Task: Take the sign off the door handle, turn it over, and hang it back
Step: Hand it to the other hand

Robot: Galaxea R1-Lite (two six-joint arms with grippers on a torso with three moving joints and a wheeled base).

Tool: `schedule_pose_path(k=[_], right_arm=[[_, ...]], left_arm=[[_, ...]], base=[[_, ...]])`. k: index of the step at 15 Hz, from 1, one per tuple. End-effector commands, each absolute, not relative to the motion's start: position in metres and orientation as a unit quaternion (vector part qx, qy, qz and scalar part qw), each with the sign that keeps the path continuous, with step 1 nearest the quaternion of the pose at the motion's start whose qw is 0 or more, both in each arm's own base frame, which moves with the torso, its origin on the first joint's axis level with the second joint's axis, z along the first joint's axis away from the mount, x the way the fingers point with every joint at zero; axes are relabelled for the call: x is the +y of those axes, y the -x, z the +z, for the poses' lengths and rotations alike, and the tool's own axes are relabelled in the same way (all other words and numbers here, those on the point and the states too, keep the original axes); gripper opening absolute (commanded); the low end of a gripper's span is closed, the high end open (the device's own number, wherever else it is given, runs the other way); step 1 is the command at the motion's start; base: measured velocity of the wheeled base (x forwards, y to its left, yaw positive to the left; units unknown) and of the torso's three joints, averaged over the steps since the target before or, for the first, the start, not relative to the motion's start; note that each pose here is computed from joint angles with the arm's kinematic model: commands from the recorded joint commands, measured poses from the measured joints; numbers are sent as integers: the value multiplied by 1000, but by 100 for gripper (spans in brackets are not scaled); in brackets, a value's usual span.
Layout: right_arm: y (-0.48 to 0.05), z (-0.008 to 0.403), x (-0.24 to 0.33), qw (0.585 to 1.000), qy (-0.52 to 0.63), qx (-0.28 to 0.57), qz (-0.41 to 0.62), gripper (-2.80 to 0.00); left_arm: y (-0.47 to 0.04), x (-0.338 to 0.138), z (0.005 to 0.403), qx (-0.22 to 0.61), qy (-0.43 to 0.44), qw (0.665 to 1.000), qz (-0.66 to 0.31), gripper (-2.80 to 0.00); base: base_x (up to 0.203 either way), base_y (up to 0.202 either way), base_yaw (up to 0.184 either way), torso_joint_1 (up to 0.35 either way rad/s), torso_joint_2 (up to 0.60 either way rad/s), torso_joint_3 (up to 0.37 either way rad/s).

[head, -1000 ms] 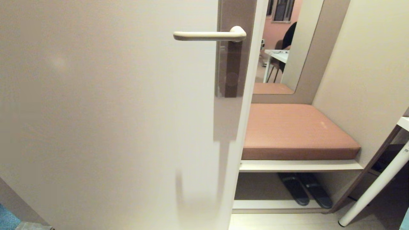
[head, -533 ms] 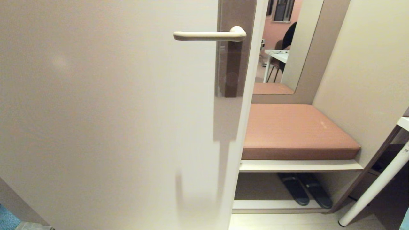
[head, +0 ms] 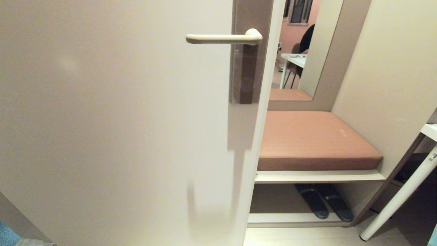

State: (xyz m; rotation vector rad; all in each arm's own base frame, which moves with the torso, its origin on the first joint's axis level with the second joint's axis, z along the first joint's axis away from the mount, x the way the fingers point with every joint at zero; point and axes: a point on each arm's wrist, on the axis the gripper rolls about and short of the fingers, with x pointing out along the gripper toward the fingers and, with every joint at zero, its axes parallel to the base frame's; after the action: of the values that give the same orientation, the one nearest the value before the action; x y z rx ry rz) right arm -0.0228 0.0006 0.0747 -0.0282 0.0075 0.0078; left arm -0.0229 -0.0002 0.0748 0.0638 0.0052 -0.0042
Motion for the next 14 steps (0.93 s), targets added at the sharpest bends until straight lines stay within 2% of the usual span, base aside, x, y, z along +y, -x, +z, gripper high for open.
schedule_pose_path(k=[1, 14], right_arm=[[23, 75, 1, 1000, 15, 5, 5, -280], [23, 75, 1, 1000, 15, 5, 5, -280]], left_arm=[[23, 0, 75, 3, -32, 999, -2, -280], [23, 0, 75, 4, -32, 999, -2, -280]], base=[[4, -76, 10, -2, 2, 2], [0, -184, 1, 2, 3, 2]])
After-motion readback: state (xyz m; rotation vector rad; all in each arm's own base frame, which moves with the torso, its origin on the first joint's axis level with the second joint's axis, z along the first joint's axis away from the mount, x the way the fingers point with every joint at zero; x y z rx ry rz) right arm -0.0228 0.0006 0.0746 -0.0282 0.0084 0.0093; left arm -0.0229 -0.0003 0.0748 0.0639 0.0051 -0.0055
